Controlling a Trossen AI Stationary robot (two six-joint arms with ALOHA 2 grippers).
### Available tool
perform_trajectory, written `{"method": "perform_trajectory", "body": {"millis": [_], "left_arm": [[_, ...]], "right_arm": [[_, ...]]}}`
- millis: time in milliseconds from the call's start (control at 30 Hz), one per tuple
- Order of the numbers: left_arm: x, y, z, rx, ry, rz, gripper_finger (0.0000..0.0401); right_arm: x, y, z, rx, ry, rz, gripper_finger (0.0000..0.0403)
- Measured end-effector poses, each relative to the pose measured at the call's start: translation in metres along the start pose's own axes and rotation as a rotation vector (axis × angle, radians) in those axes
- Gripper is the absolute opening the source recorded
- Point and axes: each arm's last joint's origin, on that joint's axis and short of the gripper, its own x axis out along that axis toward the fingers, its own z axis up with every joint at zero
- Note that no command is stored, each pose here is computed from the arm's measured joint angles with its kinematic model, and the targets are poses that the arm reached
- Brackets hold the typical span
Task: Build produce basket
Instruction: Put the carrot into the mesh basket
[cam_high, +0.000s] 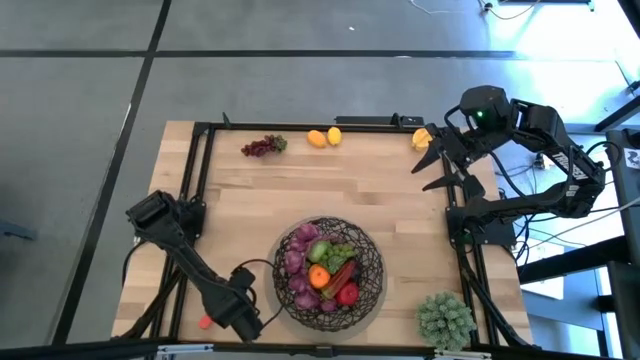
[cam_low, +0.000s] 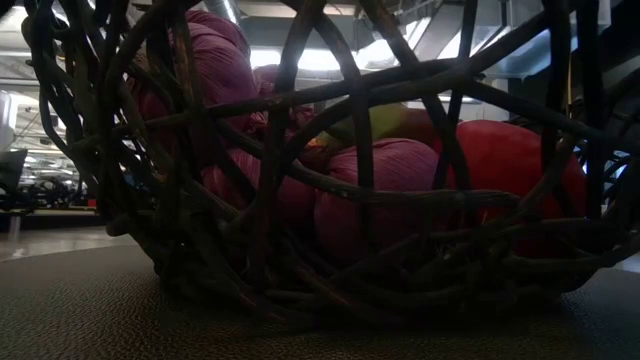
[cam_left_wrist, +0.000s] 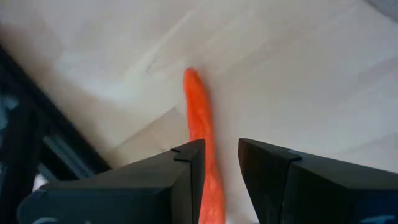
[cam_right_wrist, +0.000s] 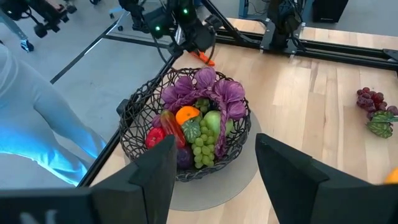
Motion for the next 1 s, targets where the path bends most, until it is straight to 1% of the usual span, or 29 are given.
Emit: {"method": "perform_trajectory", "body": {"millis": [100,267,500,667,767,900,1000], "left_arm": [[0.011,0.003,0.004,0.000,-0.002,0.026,0.0086],[0.027,0.004,0.006,0.006,0.009,0.022,0.0086],[0.030,0.005,0.010,0.040,0.009,0.033,0.0086],[0.031,0.006,0.010,0.040,0.011,0.033,0.0086],[0.038,0.007,0.010,0.038,0.013,0.033,0.0086],[0.047,0.013,0.011,0.028,0.052,0.076,0.0086],[0.050,0.014,0.011,0.035,0.063,0.075,0.0086]], "right_arm": [[0.000,0.000,0.000,0.001,0.000,0.001,0.0211],[0.000,0.000,0.000,0.000,0.000,0.001,0.0211],[0.000,0.000,0.000,0.001,0.000,0.001,0.0211],[0.000,0.000,0.000,0.000,0.000,0.001,0.0211],[0.000,0.000,0.000,-0.001,0.000,0.000,0.0211],[0.000,0.000,0.000,-0.001,0.000,0.000,0.0211],[0.000,0.000,0.000,-0.001,0.000,0.000,0.0211]]}}
